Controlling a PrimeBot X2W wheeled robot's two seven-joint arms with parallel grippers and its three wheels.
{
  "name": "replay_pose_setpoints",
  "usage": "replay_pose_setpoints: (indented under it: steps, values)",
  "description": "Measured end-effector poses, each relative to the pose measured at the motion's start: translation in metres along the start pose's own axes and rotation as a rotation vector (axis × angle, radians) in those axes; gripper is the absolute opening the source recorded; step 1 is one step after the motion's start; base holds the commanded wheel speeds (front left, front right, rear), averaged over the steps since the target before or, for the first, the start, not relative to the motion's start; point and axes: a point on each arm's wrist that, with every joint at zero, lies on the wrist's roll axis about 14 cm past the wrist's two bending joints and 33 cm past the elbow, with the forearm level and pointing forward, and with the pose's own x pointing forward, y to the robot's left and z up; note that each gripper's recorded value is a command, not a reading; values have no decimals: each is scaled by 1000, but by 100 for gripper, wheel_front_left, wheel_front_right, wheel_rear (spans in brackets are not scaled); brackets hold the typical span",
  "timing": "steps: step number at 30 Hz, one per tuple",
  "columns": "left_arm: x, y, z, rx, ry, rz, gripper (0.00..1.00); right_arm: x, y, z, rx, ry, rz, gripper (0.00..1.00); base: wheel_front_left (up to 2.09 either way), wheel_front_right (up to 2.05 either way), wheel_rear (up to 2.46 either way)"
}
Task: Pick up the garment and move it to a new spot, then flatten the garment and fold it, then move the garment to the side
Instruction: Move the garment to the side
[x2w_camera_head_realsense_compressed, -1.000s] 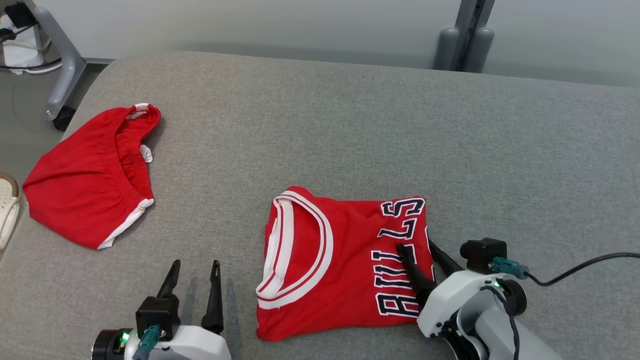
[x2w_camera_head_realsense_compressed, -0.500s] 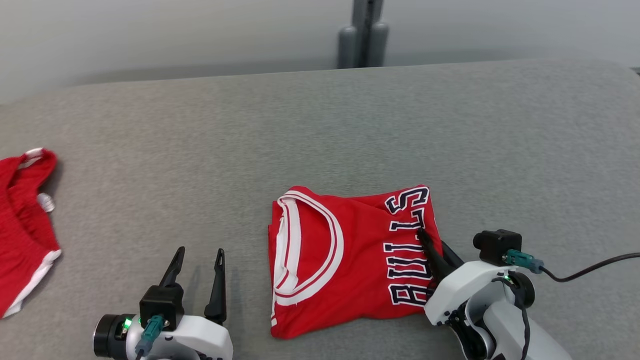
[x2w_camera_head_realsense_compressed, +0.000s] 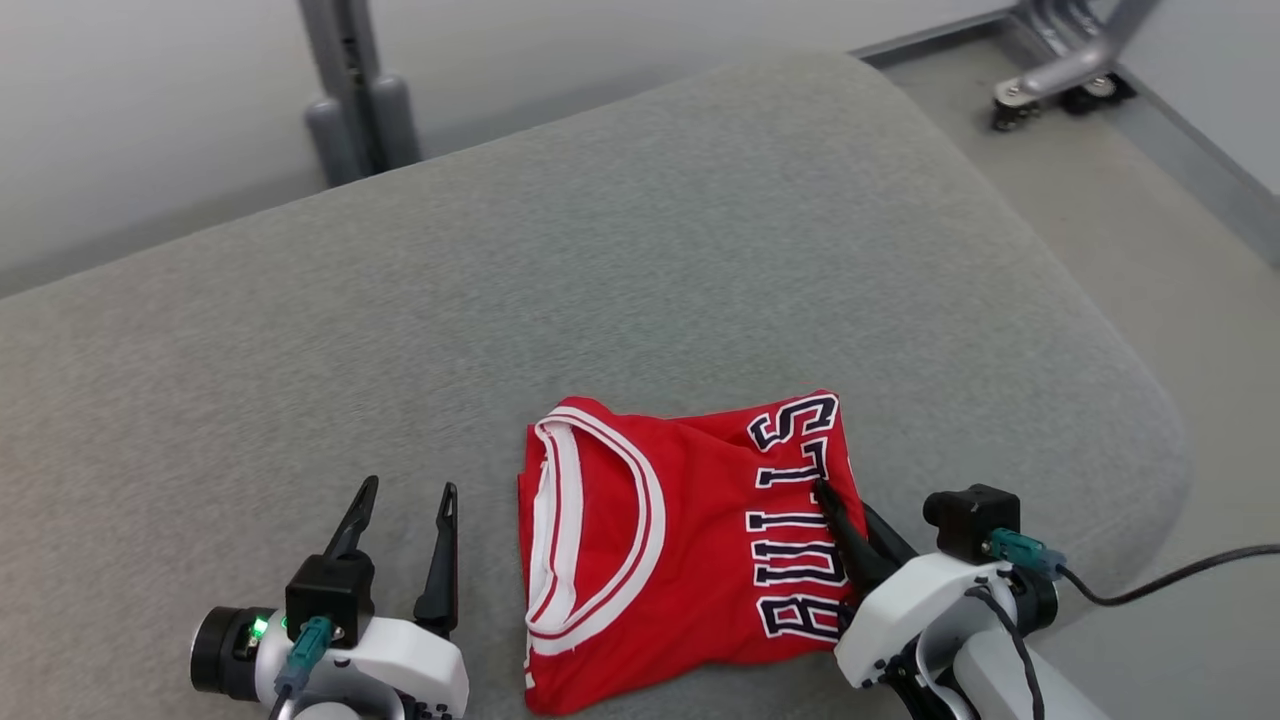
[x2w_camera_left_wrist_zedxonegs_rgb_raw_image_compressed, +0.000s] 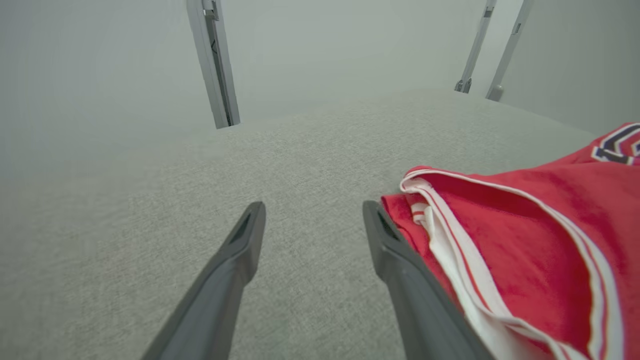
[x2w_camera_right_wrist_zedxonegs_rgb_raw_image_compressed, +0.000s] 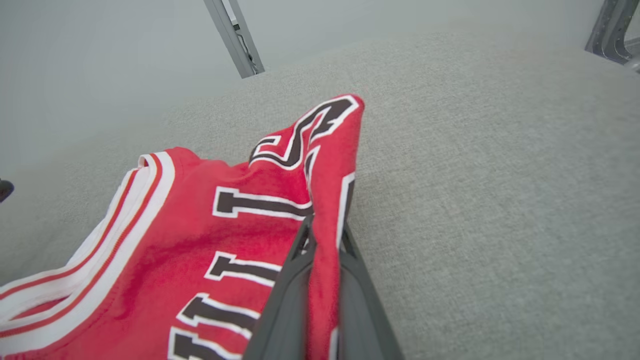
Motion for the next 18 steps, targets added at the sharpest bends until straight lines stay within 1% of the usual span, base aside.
replay_pose_setpoints:
  steps: [4,7,11,15,17,18]
  values:
    - [16,-39,3,4,-9,-126,100,-20,-24,3,15,-27,-82,0,0,0,0]
    - [26,-51,9,-1,-30,-161,100,-25,-32,4,5,-31,-108,0,0,0,0]
    - [30,-48,-1,-2,-12,-162,100,-18,-30,5,-30,-21,-96,0,0,0,0]
    - [30,-34,-8,7,-1,-138,100,11,-30,33,-96,-60,-68,0,0,0,0]
    - [30,-25,-10,8,0,-119,100,27,-30,47,-108,-83,-62,0,0,0,0]
    - [31,-18,-10,16,-2,-106,100,35,-29,54,-133,-88,-57,0,0,0,0]
